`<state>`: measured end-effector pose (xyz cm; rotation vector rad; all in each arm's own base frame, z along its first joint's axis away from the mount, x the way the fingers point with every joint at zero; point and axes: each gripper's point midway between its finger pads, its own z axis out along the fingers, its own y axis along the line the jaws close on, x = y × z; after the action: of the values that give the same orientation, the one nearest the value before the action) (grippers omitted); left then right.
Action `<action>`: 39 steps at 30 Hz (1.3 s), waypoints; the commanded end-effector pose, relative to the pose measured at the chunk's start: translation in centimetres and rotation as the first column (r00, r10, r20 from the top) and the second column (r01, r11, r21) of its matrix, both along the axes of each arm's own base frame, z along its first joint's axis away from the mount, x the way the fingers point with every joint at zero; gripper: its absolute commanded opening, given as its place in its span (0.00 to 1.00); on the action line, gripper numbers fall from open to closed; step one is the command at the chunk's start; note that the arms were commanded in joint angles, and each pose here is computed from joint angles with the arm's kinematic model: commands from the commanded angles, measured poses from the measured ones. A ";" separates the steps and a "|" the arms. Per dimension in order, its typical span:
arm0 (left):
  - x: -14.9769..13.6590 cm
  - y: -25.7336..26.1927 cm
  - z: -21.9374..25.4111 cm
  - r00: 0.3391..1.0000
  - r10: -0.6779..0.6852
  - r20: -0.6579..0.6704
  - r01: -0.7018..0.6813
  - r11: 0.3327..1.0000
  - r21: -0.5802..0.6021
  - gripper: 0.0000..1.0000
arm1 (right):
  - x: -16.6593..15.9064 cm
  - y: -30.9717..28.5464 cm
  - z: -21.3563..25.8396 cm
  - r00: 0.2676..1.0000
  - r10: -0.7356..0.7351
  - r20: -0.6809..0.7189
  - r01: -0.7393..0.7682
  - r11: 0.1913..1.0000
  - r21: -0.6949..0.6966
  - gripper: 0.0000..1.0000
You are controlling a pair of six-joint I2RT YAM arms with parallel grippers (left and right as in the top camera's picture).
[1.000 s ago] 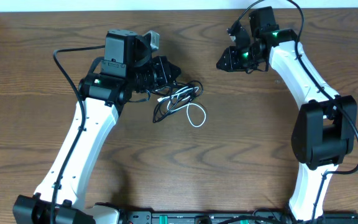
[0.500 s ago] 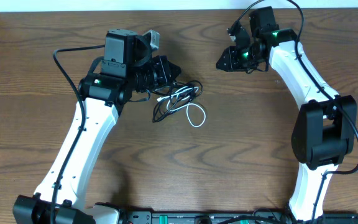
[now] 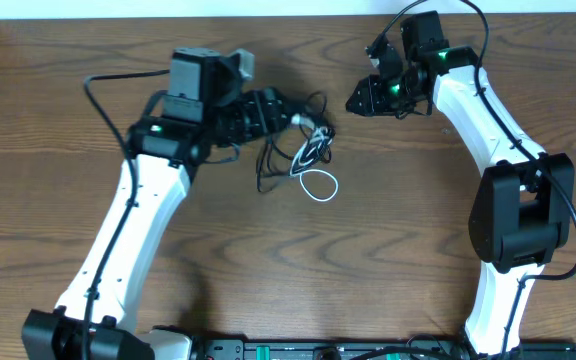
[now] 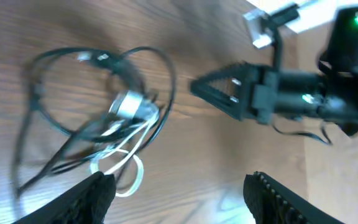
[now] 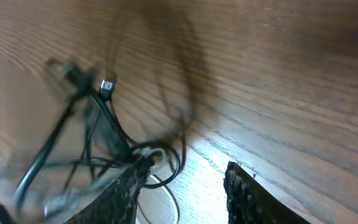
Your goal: Untangle cables
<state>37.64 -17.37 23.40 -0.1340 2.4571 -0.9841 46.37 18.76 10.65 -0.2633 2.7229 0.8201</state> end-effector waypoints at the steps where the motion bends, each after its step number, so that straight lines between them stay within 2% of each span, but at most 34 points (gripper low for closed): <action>1: 0.5 3.2 0.5 0.998 0.055 0.042 -0.058 0.996 0.068 0.73 | 0.2 0.1 1.2 1.000 0.007 0.028 -0.007 1.000 0.007 0.43; 4: 0.4 4.6 -1.9 0.994 0.103 -0.020 -0.099 0.983 0.152 0.73 | 0.4 -0.1 1.1 0.999 -0.001 0.036 0.002 1.000 -0.012 0.46; 7: 1.0 3.7 -3.3 0.996 0.078 -0.042 -0.070 0.984 0.162 0.73 | 0.5 -0.2 1.1 0.999 -0.002 0.041 0.003 1.000 -0.015 0.47; 20: 7.2 0.8 -11.7 1.000 -0.010 -0.009 0.012 0.981 0.195 0.75 | 0.7 -0.2 1.1 0.999 -0.004 0.048 0.005 1.000 -0.018 0.50; 27: 7.1 0.8 -16.3 0.995 -0.010 -0.103 0.032 0.977 0.213 0.74 | 1.2 -0.1 1.3 0.997 -0.005 0.073 0.005 1.000 -0.011 0.50; 35: 6.9 0.8 -17.3 0.992 -0.010 -0.126 0.037 0.975 0.217 0.56 | 1.2 -0.1 1.3 0.997 -0.005 0.072 0.006 1.000 -0.012 0.51; 39: 6.2 0.6 -19.0 0.988 0.002 -0.153 0.042 0.959 0.281 0.56 | 1.1 -0.1 1.3 0.997 -0.005 0.071 0.006 1.000 -0.012 0.51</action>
<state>44.14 -16.73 5.82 -0.1057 2.6821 -0.7243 47.27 18.51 10.75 -0.2650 2.6929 0.7783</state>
